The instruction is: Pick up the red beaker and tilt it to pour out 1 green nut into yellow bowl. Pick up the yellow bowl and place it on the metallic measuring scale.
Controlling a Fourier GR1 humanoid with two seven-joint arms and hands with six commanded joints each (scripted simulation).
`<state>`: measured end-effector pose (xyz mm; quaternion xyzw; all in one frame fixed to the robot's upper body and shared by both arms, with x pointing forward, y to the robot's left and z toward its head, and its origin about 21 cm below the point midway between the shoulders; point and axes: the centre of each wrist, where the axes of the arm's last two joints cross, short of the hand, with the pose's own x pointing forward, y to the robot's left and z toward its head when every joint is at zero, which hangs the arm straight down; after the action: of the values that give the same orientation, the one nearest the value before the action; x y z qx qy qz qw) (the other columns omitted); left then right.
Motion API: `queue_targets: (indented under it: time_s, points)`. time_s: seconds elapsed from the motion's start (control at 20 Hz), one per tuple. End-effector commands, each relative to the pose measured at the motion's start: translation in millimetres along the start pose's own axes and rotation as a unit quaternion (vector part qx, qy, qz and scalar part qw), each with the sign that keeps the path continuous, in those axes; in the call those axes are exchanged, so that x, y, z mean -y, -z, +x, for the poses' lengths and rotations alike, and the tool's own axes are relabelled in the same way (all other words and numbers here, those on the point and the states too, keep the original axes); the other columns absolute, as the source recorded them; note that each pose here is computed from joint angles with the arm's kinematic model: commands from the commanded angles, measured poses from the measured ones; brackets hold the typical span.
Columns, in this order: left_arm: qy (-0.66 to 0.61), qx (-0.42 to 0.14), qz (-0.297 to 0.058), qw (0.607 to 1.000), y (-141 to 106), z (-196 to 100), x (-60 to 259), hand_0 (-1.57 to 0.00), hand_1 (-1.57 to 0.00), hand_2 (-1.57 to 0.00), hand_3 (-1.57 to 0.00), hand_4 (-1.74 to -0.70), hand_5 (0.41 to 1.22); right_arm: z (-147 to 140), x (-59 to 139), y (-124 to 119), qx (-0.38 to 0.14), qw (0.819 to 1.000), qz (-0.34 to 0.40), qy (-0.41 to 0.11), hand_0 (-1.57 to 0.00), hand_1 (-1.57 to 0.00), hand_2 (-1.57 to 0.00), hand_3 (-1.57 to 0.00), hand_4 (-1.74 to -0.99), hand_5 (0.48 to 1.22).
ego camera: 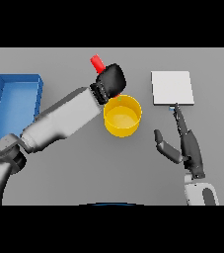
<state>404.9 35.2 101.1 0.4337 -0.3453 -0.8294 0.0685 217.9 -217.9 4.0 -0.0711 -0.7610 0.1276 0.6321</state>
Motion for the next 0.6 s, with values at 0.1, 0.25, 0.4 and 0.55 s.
queue_targets:
  time_s: [0.1,0.25,0.4,0.55]
  points:
    - [0.054,0.008,0.003,0.999,1,8,-5,-1.57,-1.57,-1.57,-1.57,-1.74,1.221,-2,-0.3,-2,0.0,1.0,-0.006,-0.014,0.0,0.0,0.0,0.0,-1.076,0.678]
    - [0.109,0.016,-0.006,0.994,3,5,-15,-1.57,-1.57,-1.57,-1.57,-1.73,1.221,0,-3.0,1,0.009,1.0,-0.006,-0.016,0.0,0.0,0.0,0.0,-1.077,0.676]
    - [0.171,0.032,-0.024,0.984,7,10,-29,-1.57,-1.57,-1.57,-1.57,-1.73,1.221,3,0.3,3,0.011,1.0,-0.01,-0.016,0.0,0.0,0.0,0.0,-1.061,0.671]
    - [0.201,0.027,-0.029,0.979,11,15,-39,-1.57,-1.57,-1.57,-1.57,-1.73,1.221,3,-3.9,3,0.013,1.0,-0.011,-0.014,0.0,0.0,0.0,0.0,-1.047,0.681]
